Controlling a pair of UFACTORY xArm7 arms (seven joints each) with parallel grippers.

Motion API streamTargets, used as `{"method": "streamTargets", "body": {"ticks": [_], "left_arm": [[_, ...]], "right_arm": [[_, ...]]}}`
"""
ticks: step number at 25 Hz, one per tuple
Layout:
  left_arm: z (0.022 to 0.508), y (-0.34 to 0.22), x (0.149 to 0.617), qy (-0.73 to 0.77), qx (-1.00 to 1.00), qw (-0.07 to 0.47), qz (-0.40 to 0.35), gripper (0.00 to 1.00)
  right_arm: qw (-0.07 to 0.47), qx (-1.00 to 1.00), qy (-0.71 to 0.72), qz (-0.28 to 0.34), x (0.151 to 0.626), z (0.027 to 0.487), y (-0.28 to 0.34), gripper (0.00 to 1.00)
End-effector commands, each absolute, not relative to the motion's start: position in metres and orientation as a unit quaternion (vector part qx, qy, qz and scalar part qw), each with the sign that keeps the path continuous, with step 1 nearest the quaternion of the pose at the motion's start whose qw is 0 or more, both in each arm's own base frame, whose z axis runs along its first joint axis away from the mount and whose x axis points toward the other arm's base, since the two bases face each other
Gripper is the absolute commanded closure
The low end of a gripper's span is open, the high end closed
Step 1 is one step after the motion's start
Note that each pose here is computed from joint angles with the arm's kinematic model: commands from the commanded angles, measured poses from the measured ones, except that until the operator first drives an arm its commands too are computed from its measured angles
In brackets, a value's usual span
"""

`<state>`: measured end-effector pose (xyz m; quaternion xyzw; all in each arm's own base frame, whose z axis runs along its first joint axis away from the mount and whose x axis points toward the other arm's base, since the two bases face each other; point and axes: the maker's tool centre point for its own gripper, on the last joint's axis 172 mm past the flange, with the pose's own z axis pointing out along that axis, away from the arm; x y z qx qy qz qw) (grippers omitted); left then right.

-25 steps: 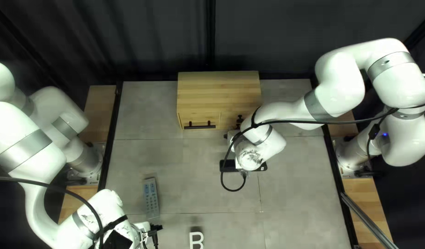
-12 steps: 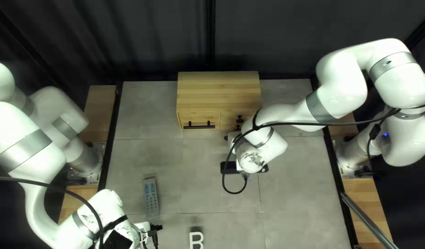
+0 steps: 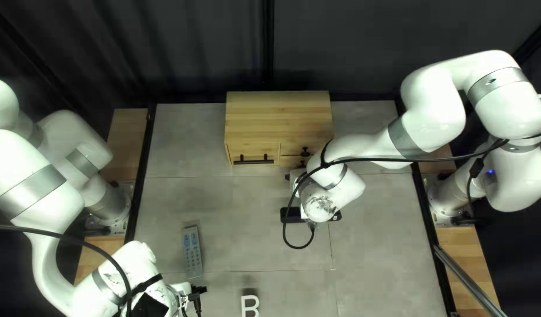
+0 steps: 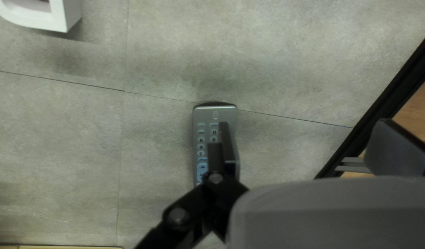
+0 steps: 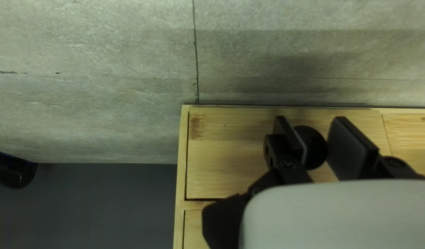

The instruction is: Open drawers and place objects into drawer and close

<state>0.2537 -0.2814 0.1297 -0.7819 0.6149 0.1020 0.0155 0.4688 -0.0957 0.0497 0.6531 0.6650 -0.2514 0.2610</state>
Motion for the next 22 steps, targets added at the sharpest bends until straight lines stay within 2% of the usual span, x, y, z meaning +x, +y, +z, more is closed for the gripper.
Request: {"method": "streamTargets", "body": {"ticks": [1, 22], "left_arm": [[0.13, -0.281, 0.254, 0.615, -0.782, 0.015, 0.102, 0.0], [0.13, -0.281, 0.254, 0.615, -0.782, 0.015, 0.102, 0.0]], "right_arm": [[0.262, 0.653, 0.665, -0.252, 0.469, 0.053, -0.093, 0.6], [0.259, 0.65, 0.668, -0.253, 0.472, 0.049, -0.083, 0.6]]}}
